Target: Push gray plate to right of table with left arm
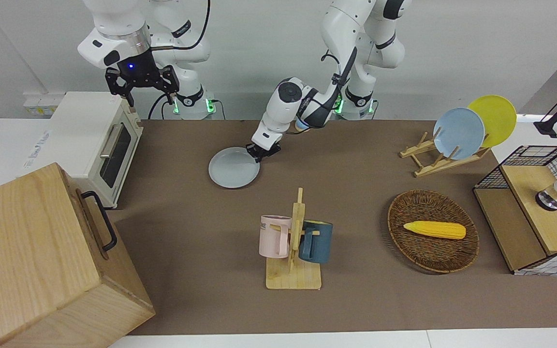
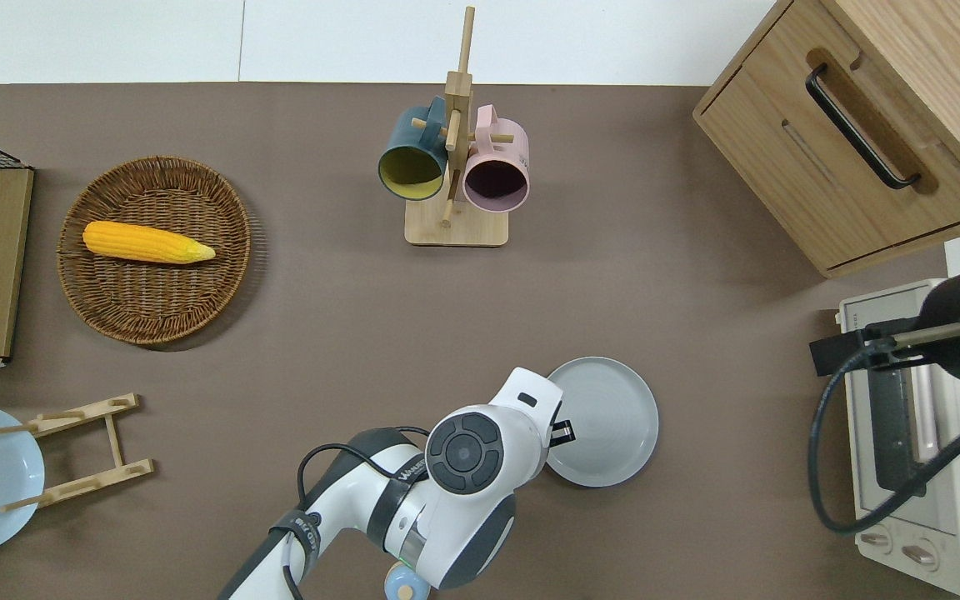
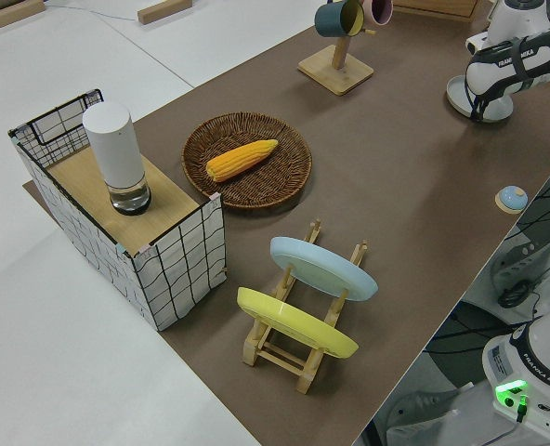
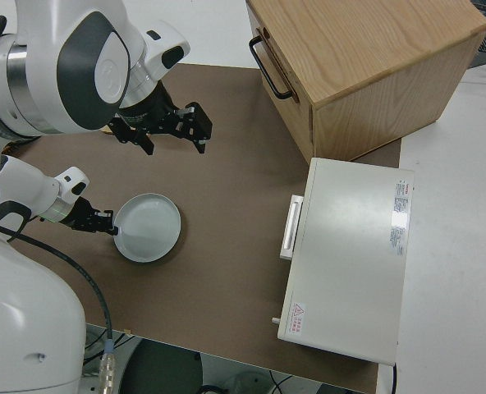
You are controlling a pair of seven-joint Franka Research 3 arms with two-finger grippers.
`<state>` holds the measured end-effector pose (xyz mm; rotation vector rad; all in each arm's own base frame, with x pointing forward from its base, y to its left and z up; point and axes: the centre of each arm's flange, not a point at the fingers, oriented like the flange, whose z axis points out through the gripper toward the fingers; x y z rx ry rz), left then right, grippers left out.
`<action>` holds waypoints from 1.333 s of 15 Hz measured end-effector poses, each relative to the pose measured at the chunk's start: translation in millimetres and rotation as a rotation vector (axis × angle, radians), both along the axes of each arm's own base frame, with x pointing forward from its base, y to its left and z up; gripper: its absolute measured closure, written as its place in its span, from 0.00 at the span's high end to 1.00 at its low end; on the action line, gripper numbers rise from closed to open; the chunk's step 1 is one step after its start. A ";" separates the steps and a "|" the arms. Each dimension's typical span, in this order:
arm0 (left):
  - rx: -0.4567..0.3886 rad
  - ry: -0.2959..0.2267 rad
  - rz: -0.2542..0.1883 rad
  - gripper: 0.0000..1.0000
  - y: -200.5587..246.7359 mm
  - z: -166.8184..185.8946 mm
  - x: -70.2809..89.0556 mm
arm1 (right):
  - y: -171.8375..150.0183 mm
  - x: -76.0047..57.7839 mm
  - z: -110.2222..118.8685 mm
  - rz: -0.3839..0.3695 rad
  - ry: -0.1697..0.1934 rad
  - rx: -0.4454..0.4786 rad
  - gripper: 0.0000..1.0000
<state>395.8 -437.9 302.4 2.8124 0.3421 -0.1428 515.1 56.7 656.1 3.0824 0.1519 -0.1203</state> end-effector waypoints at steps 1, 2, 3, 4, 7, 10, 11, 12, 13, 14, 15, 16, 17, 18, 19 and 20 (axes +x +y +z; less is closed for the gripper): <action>-0.007 -0.003 0.004 0.03 -3.9 -2.3 -0.3 | 0.0 0.0 0.0 0.000 0.000 0.000 1.00; -0.013 -0.008 0.005 0.03 -6.6 -2.0 0.0 | 0.0 0.0 0.0 0.000 0.000 0.000 1.00; -0.016 -0.010 0.007 0.03 -7.9 -2.5 0.0 | 0.0 0.0 0.0 0.000 0.000 0.000 1.00; -0.018 -0.012 0.008 0.04 -8.5 -2.7 0.0 | 0.0 0.0 0.0 0.000 0.000 0.000 1.00; -0.016 -0.008 0.005 0.29 -10.5 -9.5 -0.3 | 0.0 0.0 0.0 0.000 0.000 0.000 1.00; -0.004 -0.037 -0.030 0.62 -14.0 -8.9 0.6 | 0.0 0.0 0.0 0.000 0.000 0.000 1.00; 0.010 -0.052 -0.048 0.78 -12.5 -9.4 2.1 | 0.0 0.0 0.0 0.000 0.000 0.000 1.00; 0.026 -0.058 -0.065 0.85 -10.7 -10.1 3.0 | 0.0 0.0 0.0 0.000 0.000 0.000 1.00; 0.051 -0.061 -0.090 0.96 -7.2 -10.4 5.1 | 0.0 0.0 0.0 0.000 0.000 0.000 1.00; 0.072 -0.059 -0.112 1.00 -1.6 -9.1 9.5 | 0.0 0.0 0.0 0.000 0.000 0.000 1.00; 0.090 -0.057 -0.142 1.00 7.4 -5.9 16.9 | 0.0 0.0 0.0 0.000 0.000 0.000 1.00; 0.105 -0.054 -0.172 1.00 18.0 -1.0 25.2 | 0.0 0.0 0.0 0.000 0.000 0.000 1.00; 0.120 -0.050 -0.202 1.00 32.5 5.9 35.6 | 0.0 0.0 0.0 0.000 0.000 0.000 1.00; 0.131 -0.048 -0.223 1.00 46.7 12.3 44.7 | 0.0 0.0 0.0 0.000 0.000 0.000 1.00; 0.140 -0.047 -0.243 1.00 61.5 18.9 53.8 | 0.0 0.0 0.0 0.000 0.000 0.000 1.00; 0.149 -0.047 -0.266 1.00 78.0 25.9 63.2 | 0.0 0.0 0.0 0.000 0.000 0.000 1.00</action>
